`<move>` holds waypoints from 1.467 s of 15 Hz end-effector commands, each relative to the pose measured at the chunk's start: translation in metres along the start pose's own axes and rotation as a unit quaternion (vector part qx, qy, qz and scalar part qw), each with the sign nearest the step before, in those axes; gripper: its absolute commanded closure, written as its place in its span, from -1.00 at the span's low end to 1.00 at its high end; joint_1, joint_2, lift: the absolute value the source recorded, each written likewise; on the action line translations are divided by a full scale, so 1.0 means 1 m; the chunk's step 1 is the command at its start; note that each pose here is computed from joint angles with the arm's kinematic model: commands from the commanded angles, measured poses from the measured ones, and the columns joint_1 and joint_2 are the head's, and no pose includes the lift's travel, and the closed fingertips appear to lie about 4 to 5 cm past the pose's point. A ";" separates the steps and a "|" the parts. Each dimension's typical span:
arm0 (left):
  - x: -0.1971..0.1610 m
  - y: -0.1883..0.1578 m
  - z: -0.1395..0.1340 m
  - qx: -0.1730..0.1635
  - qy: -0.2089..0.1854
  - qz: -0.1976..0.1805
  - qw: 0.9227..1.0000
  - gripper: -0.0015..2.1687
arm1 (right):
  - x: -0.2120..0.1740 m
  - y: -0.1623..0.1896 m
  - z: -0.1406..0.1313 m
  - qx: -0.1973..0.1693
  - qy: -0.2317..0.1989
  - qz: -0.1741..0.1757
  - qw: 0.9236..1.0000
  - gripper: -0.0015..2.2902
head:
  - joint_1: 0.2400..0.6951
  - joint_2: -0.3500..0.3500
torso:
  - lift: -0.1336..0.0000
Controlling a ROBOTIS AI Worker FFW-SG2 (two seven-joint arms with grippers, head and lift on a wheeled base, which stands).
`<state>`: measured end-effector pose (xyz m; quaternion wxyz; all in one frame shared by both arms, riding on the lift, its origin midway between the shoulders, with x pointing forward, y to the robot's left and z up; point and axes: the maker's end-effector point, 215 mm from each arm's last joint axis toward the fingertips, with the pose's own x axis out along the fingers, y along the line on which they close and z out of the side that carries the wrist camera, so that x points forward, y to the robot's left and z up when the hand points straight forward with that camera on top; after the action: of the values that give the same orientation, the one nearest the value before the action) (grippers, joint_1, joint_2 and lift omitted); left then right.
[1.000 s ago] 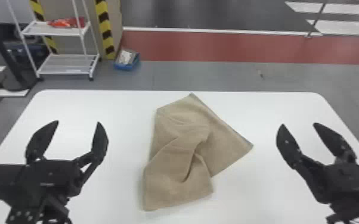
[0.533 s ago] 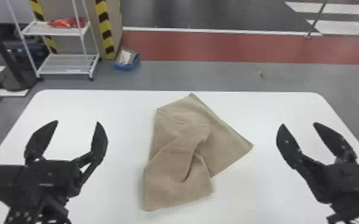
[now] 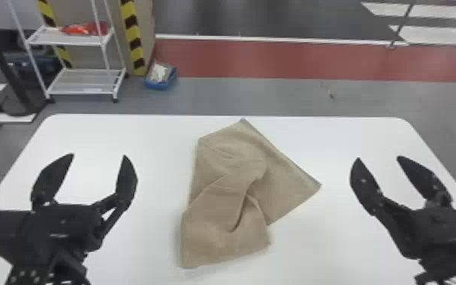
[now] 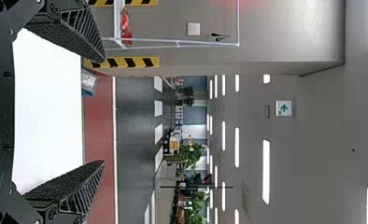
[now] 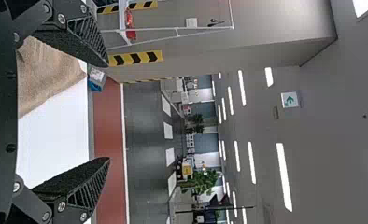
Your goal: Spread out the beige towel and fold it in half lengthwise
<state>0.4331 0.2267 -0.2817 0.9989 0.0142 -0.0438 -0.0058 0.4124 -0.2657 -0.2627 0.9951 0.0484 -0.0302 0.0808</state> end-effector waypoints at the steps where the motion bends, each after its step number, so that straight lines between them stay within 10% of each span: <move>1: 0.000 0.001 0.000 0.000 0.000 0.001 1.000 -0.88 | 0.000 0.000 -0.001 0.001 0.001 -0.001 1.000 -0.83 | 1.00 -0.15 | -0.86; 6: -0.001 0.000 -0.009 -0.004 0.009 -0.003 1.000 -0.88 | 0.001 -0.007 -0.020 -0.002 0.020 -0.003 1.000 -0.83 | 1.00 -0.15 | -0.86; 13: -0.008 0.011 -0.021 -0.005 0.021 0.002 1.000 -0.88 | 0.039 -0.039 -0.117 0.010 0.161 0.067 0.985 -0.82 | 1.00 -0.15 | -0.86; 22: -0.012 0.020 -0.012 -0.007 0.012 0.005 1.000 -0.88 | 0.096 -0.043 -0.148 -0.018 0.202 0.128 0.971 -0.77 | 1.00 -0.13 | -0.86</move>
<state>0.4236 0.2461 -0.2946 0.9995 0.0057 -0.0318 -0.0010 0.5129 -0.2826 -0.4017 0.9645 0.0129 0.1580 0.2114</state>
